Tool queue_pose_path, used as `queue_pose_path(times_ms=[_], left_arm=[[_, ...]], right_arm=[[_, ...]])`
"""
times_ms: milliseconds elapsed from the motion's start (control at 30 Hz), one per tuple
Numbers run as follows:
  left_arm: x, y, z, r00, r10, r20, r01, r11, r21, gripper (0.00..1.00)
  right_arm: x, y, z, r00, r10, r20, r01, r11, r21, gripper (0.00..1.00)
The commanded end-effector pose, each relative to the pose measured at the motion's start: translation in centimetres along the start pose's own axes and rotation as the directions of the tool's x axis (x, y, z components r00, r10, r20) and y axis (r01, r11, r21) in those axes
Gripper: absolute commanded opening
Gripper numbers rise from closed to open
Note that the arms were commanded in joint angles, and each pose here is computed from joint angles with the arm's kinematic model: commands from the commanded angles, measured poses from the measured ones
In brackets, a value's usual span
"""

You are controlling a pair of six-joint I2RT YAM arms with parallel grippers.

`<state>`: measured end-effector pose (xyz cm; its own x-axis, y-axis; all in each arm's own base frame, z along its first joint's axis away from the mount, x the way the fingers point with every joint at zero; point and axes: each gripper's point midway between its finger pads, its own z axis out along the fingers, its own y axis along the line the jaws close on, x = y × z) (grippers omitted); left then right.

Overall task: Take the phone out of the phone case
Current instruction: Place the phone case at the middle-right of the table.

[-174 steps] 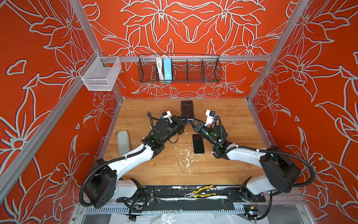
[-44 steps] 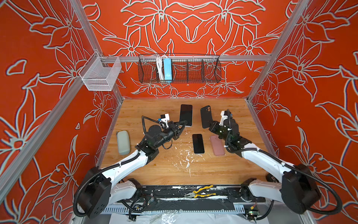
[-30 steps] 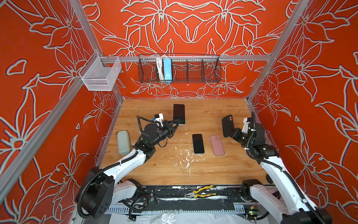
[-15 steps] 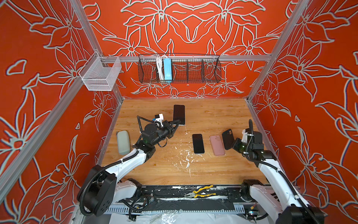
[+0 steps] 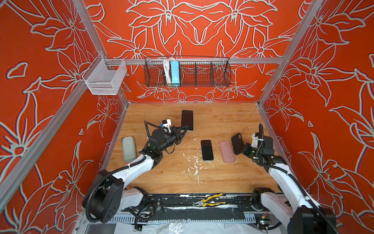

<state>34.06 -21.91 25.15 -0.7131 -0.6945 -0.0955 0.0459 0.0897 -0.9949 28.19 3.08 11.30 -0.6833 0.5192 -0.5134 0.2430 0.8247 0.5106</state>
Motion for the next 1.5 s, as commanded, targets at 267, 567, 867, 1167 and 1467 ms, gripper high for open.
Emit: queue_pose_path(times_ms=[267, 567, 867, 1167, 1467], left_arm=[[-0.1, -1.1, -0.2, 0.998, 0.056, 0.002, -0.056, 0.996, 0.069, 0.00], [-0.1, -0.8, -0.2, 0.999, 0.055, 0.003, -0.055, 0.997, 0.062, 0.00], [-0.1, -0.4, 0.0, 0.999, 0.046, -0.007, -0.046, 0.997, 0.060, 0.00], [-0.2, -0.3, 0.2, 0.999, 0.043, -0.005, -0.043, 0.997, 0.056, 0.00], [-0.2, 0.0, 0.5, 0.999, 0.033, -0.013, -0.032, 0.998, 0.054, 0.00]], right_arm=[[-0.7, -0.2, 1.0, 0.997, -0.077, -0.010, 0.078, 0.997, 0.016, 0.05], [0.2, -2.2, 1.3, 0.996, -0.088, -0.030, 0.091, 0.991, 0.095, 0.08], [1.1, -3.7, 2.1, 0.998, -0.028, -0.062, 0.038, 0.988, 0.153, 0.14], [1.8, -5.4, 2.6, 0.997, 0.014, -0.076, 0.003, 0.974, 0.226, 0.18], [2.7, -7.0, 2.6, 0.997, 0.051, -0.063, -0.031, 0.957, 0.290, 0.19]])
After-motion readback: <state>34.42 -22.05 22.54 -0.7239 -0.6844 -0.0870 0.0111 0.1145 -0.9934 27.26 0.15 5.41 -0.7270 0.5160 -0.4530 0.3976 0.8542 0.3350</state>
